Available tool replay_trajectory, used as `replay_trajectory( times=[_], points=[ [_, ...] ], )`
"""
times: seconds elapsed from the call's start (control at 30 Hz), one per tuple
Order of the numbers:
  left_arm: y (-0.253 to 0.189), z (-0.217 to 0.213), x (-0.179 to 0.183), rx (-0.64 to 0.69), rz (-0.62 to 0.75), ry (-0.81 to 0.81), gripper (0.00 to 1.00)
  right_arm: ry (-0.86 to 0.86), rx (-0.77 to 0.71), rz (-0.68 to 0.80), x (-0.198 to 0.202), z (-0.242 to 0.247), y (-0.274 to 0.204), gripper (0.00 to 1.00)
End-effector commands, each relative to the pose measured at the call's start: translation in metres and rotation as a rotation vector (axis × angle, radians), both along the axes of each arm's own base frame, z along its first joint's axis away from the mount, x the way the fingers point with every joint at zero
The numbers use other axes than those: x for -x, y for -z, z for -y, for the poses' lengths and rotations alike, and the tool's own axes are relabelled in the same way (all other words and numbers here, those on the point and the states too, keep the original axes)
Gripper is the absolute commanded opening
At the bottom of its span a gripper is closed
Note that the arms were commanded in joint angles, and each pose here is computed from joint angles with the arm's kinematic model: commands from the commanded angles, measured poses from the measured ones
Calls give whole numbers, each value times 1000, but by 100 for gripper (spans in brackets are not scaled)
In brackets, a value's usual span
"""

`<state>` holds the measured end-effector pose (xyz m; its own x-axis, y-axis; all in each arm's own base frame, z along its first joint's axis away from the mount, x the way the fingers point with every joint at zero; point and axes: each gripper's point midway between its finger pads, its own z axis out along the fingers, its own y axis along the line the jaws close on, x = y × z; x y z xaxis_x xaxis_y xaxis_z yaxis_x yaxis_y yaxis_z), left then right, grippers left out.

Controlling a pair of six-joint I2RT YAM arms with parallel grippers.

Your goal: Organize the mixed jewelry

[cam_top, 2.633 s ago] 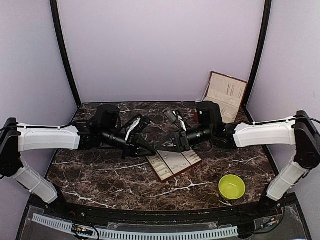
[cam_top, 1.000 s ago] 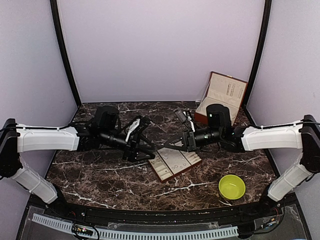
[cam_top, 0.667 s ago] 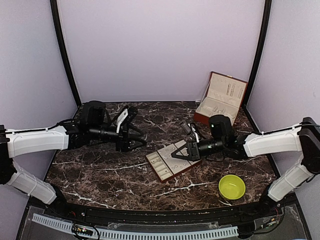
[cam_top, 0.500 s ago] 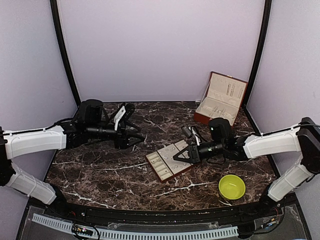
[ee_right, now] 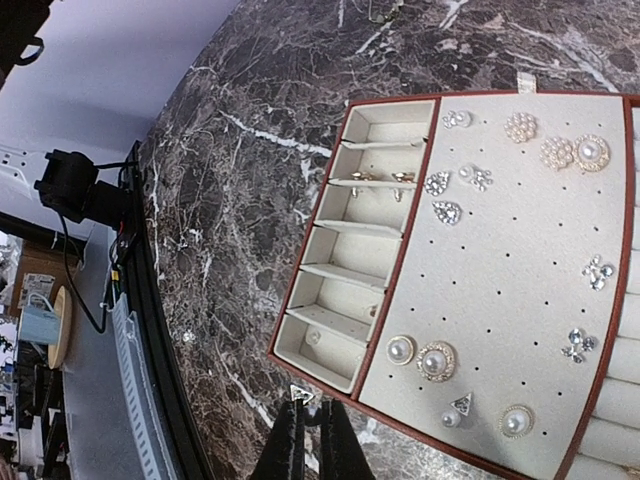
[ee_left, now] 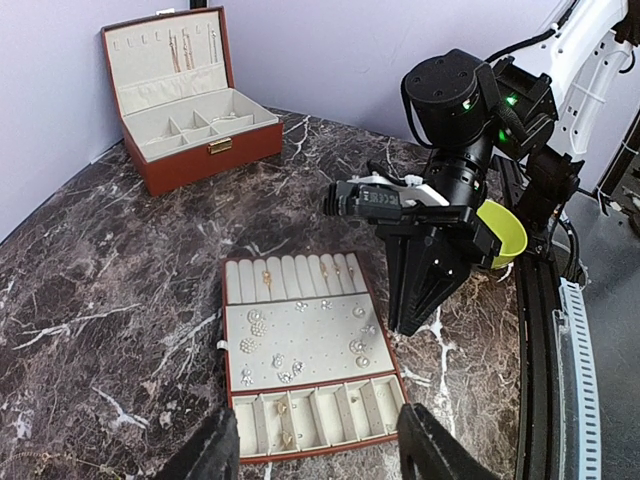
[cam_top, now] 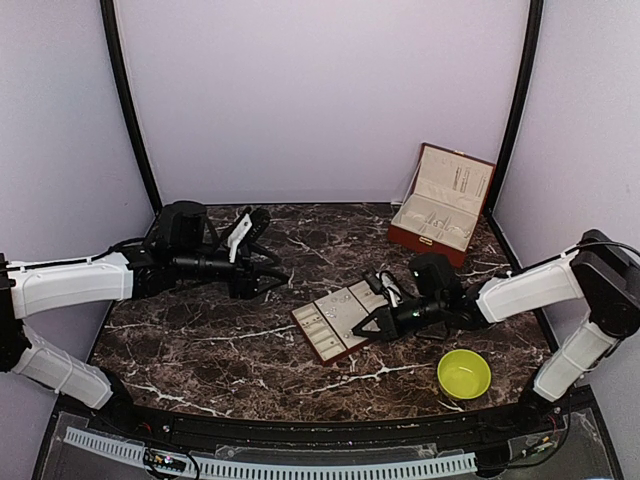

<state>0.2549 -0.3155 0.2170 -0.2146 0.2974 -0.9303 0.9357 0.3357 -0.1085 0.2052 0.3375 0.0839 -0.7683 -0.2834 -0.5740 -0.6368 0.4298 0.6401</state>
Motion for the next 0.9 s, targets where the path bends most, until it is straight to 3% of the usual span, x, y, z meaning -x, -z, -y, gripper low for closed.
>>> replay_trajectory(
  times=[0.0,0.87],
  points=[
    [-5,-3,4,11,12,4,56,44,6,29,-10,4,6,4],
    [-6,-5,1,9,14,-14,56,93,91,7,-18,10,36,5]
  ],
)
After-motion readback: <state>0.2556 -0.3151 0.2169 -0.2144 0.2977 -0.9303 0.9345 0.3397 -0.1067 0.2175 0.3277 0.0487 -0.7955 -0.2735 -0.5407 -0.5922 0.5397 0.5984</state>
